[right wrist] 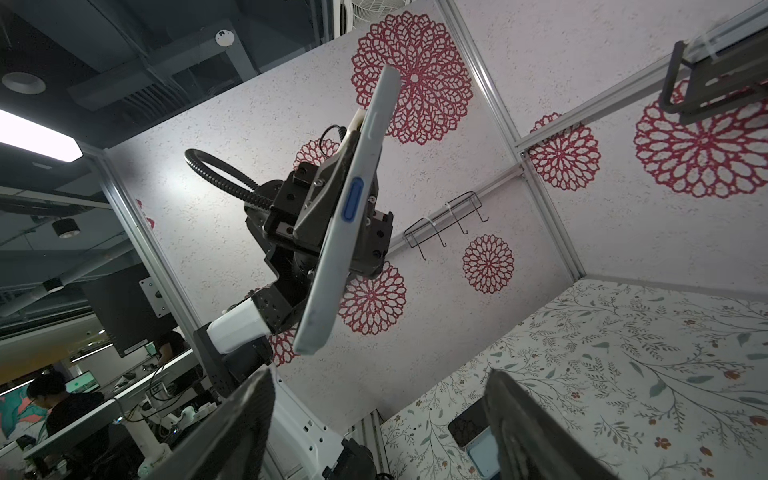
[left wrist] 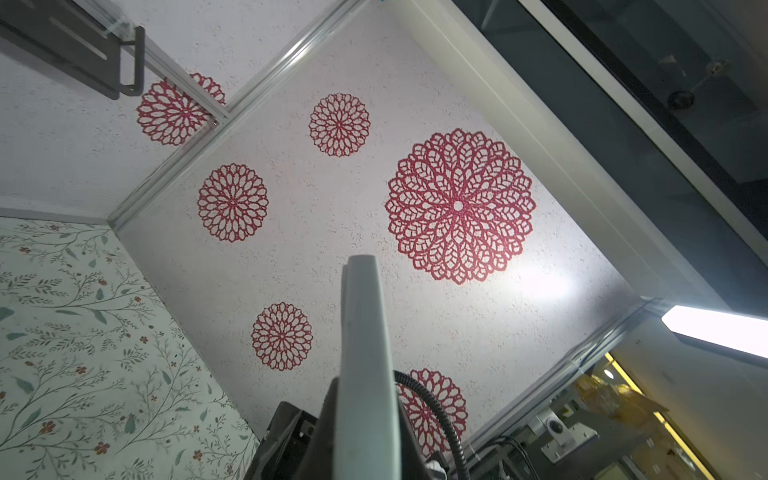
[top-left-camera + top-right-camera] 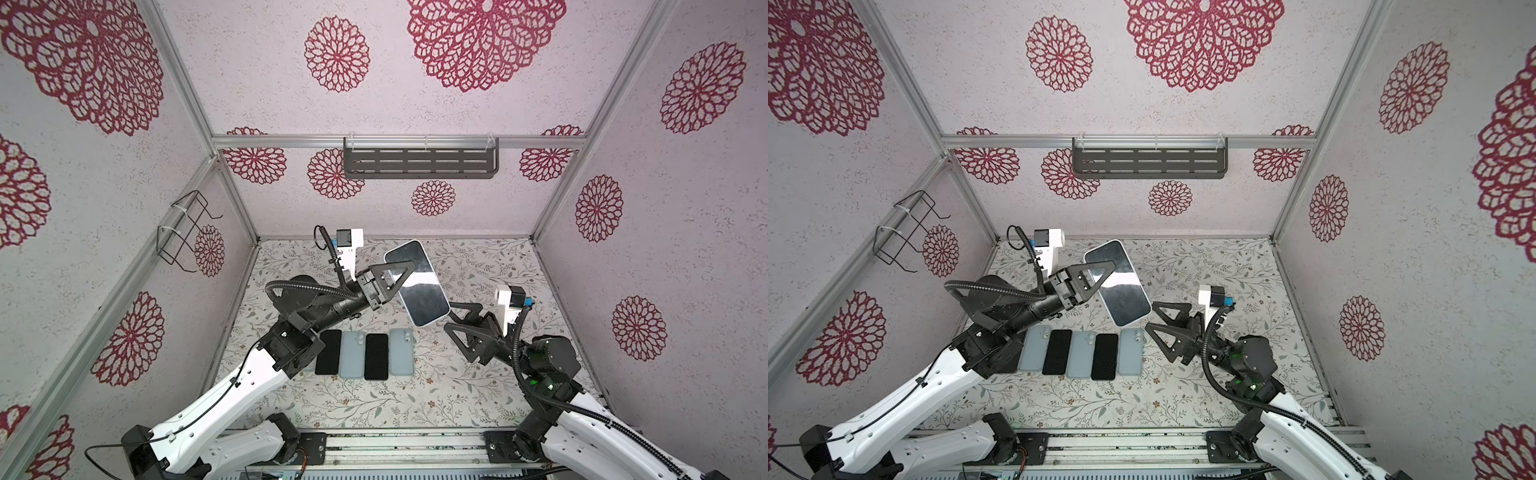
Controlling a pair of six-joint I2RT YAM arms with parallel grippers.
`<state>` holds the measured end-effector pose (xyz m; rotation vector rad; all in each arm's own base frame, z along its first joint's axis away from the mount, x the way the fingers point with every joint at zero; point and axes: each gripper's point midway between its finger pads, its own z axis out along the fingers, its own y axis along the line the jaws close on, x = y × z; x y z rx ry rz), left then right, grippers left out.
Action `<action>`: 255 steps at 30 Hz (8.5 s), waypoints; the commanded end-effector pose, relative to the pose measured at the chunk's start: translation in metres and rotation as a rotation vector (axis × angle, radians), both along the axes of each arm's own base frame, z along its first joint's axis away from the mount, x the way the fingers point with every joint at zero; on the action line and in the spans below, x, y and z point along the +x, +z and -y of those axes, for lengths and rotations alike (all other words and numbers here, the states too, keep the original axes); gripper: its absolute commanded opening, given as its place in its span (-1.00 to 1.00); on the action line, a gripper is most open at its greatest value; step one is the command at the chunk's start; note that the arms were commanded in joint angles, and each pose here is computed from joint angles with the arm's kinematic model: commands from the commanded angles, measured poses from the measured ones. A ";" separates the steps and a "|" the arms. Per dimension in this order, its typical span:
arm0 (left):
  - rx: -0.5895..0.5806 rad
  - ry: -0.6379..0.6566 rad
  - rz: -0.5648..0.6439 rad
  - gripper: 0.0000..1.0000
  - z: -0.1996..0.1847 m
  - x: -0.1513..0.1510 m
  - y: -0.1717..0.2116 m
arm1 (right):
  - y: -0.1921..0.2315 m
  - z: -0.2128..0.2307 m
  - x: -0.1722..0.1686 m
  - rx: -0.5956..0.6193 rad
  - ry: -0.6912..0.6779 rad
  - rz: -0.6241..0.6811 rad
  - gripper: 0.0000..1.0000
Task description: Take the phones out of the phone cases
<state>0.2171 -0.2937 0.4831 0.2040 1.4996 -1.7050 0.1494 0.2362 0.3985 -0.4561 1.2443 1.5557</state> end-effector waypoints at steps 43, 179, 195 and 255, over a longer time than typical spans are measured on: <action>0.014 -0.111 0.030 -1.00 0.011 0.021 0.008 | 0.056 -0.008 -0.071 -0.045 0.326 0.440 -0.88; -0.398 -0.301 0.036 -1.00 0.021 0.055 0.075 | 0.091 -0.018 0.025 0.277 0.081 0.498 -0.61; -0.379 -0.449 0.016 -1.00 0.050 0.014 0.092 | 0.087 -0.021 0.018 0.198 0.117 0.654 -0.96; -0.277 -0.461 0.119 -1.00 0.060 -0.031 0.100 | 0.083 -0.015 0.144 0.123 -0.162 0.124 -0.86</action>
